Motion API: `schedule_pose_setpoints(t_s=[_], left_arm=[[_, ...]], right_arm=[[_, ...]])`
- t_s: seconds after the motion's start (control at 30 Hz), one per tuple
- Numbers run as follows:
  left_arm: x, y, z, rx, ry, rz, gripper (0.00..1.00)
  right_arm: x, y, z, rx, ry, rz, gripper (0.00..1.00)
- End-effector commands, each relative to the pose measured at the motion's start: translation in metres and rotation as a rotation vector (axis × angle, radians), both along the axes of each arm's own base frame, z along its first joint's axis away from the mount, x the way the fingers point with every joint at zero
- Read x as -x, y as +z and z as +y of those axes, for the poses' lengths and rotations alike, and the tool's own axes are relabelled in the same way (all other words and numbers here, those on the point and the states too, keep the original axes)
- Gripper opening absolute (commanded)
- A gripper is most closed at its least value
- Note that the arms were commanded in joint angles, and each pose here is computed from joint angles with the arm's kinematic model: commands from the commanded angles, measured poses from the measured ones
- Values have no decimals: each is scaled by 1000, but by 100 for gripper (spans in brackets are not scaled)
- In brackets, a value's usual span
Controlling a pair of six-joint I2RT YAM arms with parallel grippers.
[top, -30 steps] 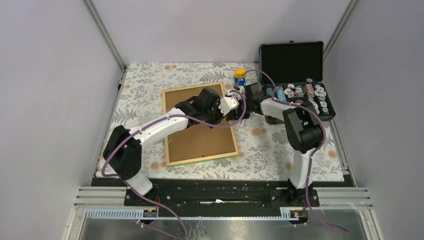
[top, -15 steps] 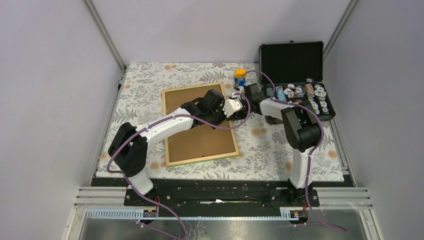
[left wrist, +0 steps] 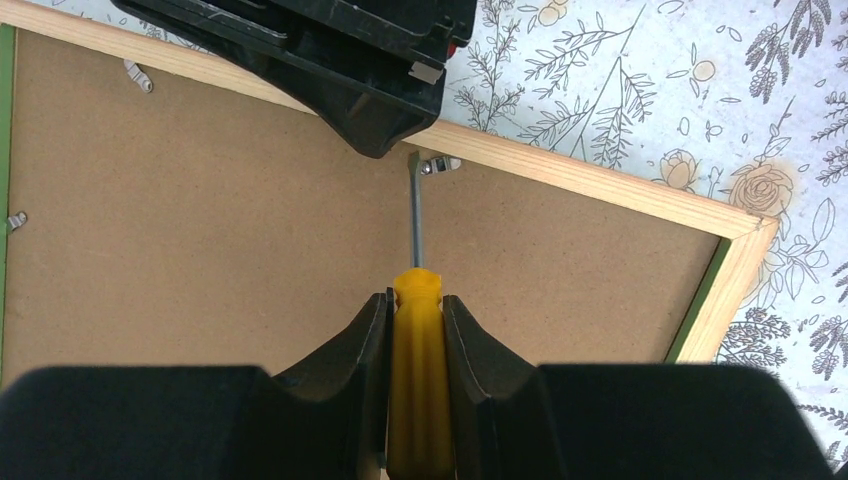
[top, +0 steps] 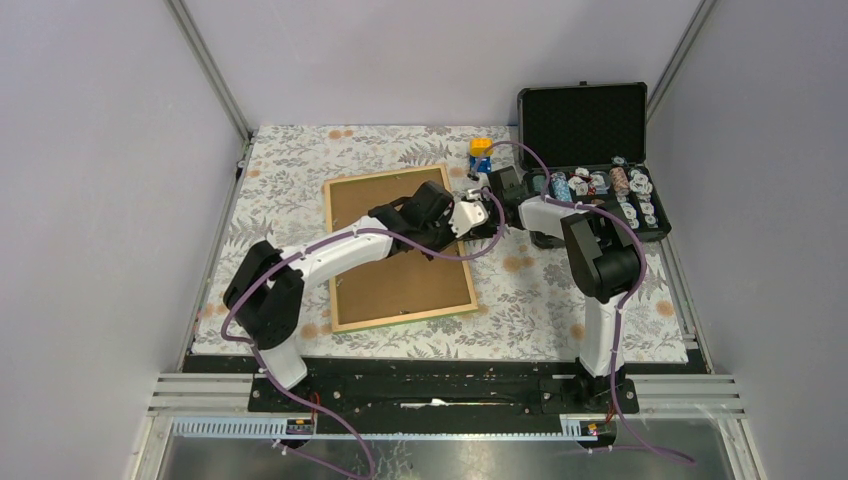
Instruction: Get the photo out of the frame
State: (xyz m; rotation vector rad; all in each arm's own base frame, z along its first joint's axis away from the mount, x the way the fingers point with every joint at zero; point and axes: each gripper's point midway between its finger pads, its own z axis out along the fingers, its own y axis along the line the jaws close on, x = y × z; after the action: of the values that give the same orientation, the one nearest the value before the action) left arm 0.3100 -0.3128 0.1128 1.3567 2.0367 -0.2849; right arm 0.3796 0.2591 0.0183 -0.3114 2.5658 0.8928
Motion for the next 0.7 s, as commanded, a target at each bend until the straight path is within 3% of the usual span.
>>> schedule_pose_setpoints(t_s=[0.0,0.67], left_arm=[[-13,21,-18,47,-22,-76,0],[20,5,-15,-66,-115,-16,0]], right_arm=[[0,-10,-1,11,-4,28,42],[0,-17,-3,28,-6,46,40]])
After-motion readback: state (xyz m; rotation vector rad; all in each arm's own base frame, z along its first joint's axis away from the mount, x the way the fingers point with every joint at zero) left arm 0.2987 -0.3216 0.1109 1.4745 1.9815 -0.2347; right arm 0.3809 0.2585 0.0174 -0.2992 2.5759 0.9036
